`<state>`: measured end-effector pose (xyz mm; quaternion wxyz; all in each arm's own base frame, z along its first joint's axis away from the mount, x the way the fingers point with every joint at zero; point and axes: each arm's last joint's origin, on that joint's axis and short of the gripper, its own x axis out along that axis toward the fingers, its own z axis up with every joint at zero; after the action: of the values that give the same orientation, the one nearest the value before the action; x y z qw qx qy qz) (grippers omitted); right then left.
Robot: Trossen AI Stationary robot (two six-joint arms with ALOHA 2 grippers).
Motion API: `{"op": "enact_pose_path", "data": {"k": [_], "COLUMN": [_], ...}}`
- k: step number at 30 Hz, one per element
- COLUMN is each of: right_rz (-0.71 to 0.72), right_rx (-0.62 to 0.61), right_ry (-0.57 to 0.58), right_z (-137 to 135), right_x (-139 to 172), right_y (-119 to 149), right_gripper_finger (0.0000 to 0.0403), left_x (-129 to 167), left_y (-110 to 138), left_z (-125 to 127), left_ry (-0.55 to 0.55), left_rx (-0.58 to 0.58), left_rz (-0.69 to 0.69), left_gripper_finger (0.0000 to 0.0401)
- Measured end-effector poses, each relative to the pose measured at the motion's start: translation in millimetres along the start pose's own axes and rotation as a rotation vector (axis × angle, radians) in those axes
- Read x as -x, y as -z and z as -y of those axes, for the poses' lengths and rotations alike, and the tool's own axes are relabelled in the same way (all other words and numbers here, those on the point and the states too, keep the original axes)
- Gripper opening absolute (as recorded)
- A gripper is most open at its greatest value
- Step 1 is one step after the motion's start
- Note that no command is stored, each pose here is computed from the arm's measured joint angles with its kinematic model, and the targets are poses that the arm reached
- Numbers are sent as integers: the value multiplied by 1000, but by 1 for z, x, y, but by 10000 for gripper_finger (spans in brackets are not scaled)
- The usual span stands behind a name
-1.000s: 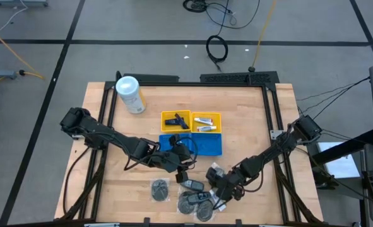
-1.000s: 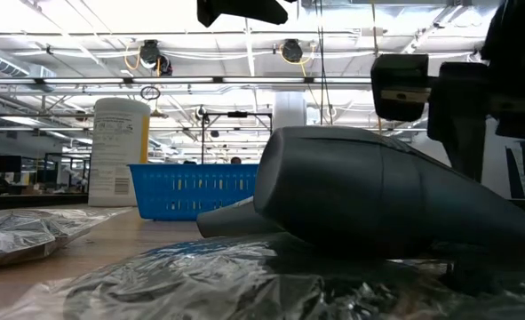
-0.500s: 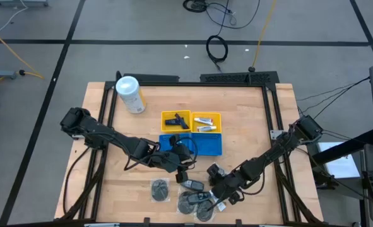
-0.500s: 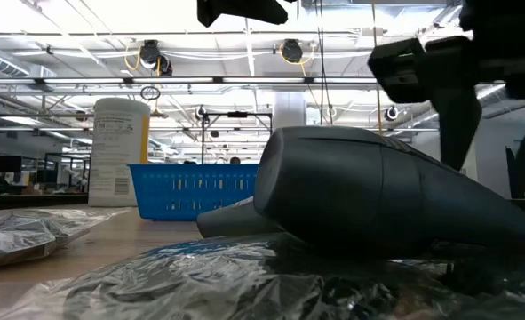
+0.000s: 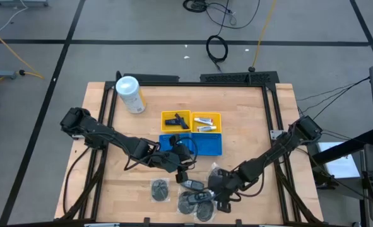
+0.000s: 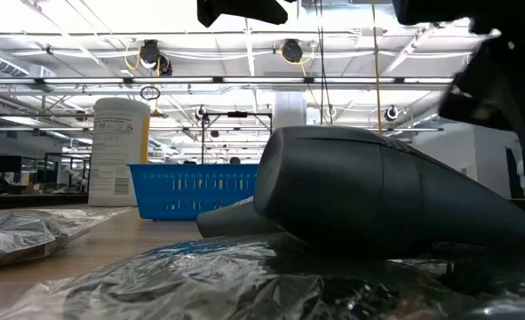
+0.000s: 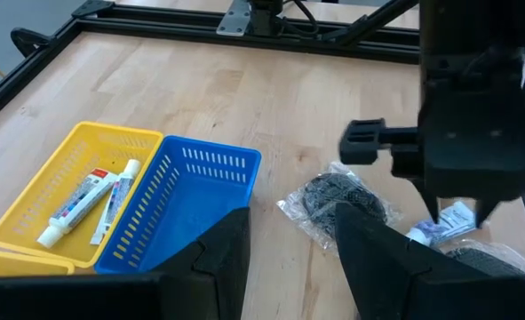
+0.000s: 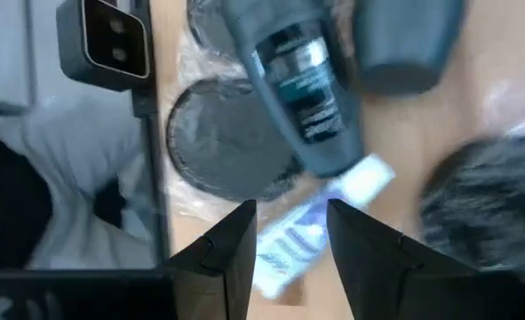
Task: Pick & Place Travel size toiletries
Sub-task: Put the toothpaste into the right yellow bin
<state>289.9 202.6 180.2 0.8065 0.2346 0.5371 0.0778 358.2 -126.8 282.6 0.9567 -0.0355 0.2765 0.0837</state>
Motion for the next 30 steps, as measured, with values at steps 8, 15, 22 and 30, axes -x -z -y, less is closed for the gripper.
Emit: {"op": "enact_pose_path", "data": {"k": [8, 15, 22, 30], "right_rz": [-34, 15, 32, -29], "right_rx": [-204, -241, -298, -341], "right_ry": [58, 37, 43, 21], "right_z": [14, 21, 20, 19], "right_x": [-24, -25, -32, -48], "right_y": [-1, -14, -13, -6], "right_gripper_finger": [134, 134, 134, 134], "left_x": [0, 0, 0, 0], "left_y": [1, 3, 4, 6], "left_z": [0, 1, 1, -1], "left_ry": [12, 30, 46, 36], "left_rx": [-5, 3, -19, -56], "left_rz": [-16, -34, -53, -75], "left_gripper_finger": [161, 161, 161, 161]}}
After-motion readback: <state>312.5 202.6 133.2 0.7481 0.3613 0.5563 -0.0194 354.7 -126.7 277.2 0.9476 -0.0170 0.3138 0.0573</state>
